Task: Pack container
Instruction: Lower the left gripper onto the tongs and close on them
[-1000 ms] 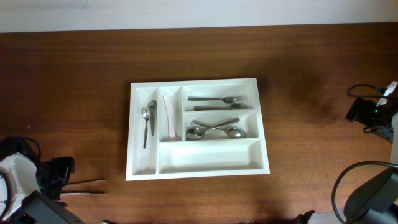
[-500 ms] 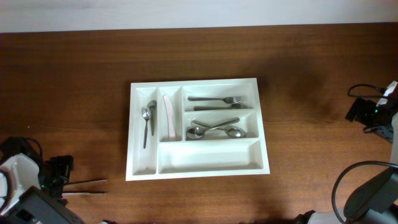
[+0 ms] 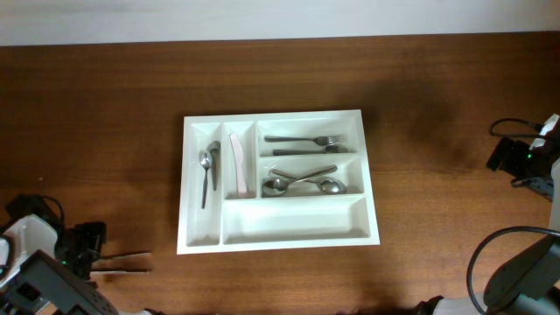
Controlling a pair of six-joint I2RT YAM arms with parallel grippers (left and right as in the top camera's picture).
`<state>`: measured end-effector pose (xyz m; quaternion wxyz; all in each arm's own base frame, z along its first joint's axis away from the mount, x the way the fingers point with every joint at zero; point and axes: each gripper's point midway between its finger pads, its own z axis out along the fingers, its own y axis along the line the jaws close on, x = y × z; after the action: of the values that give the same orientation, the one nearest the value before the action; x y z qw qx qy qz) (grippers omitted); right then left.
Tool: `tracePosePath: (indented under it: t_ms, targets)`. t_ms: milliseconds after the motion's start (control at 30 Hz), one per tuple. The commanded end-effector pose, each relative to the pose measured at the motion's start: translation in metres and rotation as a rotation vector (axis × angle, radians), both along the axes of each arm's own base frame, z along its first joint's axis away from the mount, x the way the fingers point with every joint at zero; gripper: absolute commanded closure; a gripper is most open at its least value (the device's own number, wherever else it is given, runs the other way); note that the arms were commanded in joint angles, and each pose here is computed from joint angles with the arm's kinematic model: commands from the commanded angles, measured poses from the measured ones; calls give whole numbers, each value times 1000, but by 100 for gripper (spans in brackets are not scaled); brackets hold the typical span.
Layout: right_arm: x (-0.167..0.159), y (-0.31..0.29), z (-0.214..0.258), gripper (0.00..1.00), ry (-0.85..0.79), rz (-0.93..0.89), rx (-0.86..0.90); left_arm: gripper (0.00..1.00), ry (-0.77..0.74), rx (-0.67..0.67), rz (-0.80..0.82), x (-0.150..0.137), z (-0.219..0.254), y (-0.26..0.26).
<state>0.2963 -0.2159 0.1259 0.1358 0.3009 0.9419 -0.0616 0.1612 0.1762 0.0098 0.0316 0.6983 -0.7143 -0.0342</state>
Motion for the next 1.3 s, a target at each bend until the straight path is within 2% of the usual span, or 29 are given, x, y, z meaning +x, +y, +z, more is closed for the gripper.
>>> tracePosePath:
  t_ms: [0, 267, 700, 1267]
  targets:
    - [0, -1, -2, 1, 3, -10, 4, 1, 33, -15, -20, -11, -12, -6]
    - [0, -1, -2, 1, 3, -10, 4, 1, 25, -15, -36, -17, -27, -13]
    - [0, -1, -2, 1, 3, -10, 3, 1, -69, -14, -83, 2, -30, -10]
    - [0, -1, -2, 1, 3, -10, 4, 1, -40, -45, -81, -9, -37, -21]
